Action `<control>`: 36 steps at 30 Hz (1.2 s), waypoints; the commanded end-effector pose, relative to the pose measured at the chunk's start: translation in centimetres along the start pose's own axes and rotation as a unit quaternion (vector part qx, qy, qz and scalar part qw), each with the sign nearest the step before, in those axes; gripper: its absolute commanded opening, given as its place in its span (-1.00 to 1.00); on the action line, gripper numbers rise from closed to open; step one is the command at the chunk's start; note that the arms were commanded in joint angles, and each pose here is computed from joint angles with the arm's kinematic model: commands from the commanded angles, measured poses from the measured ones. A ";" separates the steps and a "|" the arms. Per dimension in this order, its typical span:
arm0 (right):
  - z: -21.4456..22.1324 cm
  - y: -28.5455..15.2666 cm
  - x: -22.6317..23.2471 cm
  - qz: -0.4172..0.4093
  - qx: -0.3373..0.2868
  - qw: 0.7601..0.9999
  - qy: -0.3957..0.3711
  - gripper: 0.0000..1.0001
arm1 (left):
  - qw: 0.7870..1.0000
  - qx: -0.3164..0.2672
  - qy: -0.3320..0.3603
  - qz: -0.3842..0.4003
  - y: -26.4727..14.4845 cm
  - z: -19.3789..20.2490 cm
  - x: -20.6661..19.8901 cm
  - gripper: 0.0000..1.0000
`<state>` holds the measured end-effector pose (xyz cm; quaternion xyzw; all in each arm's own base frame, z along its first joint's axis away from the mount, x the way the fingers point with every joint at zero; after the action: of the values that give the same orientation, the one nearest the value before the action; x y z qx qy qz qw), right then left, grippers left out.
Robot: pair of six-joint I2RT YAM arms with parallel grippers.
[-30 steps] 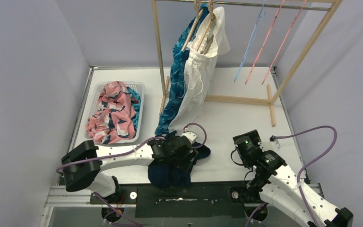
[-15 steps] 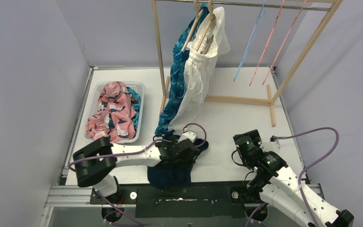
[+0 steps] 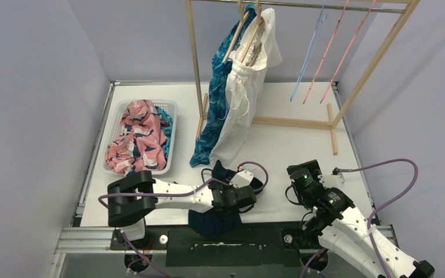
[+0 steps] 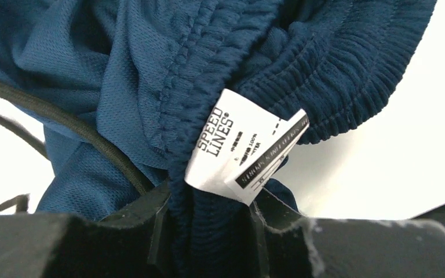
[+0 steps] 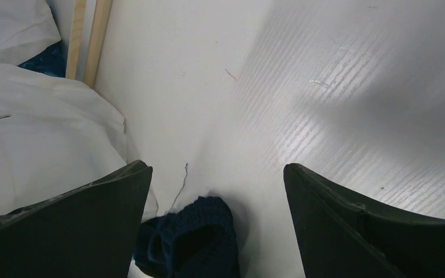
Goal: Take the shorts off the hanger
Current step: Pick up the shorts at the center of the board, then place the shorts in the basket.
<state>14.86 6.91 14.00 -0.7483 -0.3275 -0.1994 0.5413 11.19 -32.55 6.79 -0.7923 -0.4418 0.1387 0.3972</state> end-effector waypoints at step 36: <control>-1.8 0.6 -0.3 -0.029 -0.069 0.997 0.020 0.76 | 0.861 -0.136 -0.157 -0.464 -23.9 -18.9 43.6 -1.00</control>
<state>14.44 5.40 13.26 -0.7632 -0.3195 -0.2274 0.5135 30.74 -0.10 44.81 -0.4790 -0.8551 0.0002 0.1986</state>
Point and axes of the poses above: each gripper's point midway between its finger pads, its own y axis out along the fingers, its own x axis along the line the jaws close on, z = x × y, the point moved 6 cm from there along -y, back along the fingers, and after that the axes turned 8 degrees about y, right-handed, at the moved point
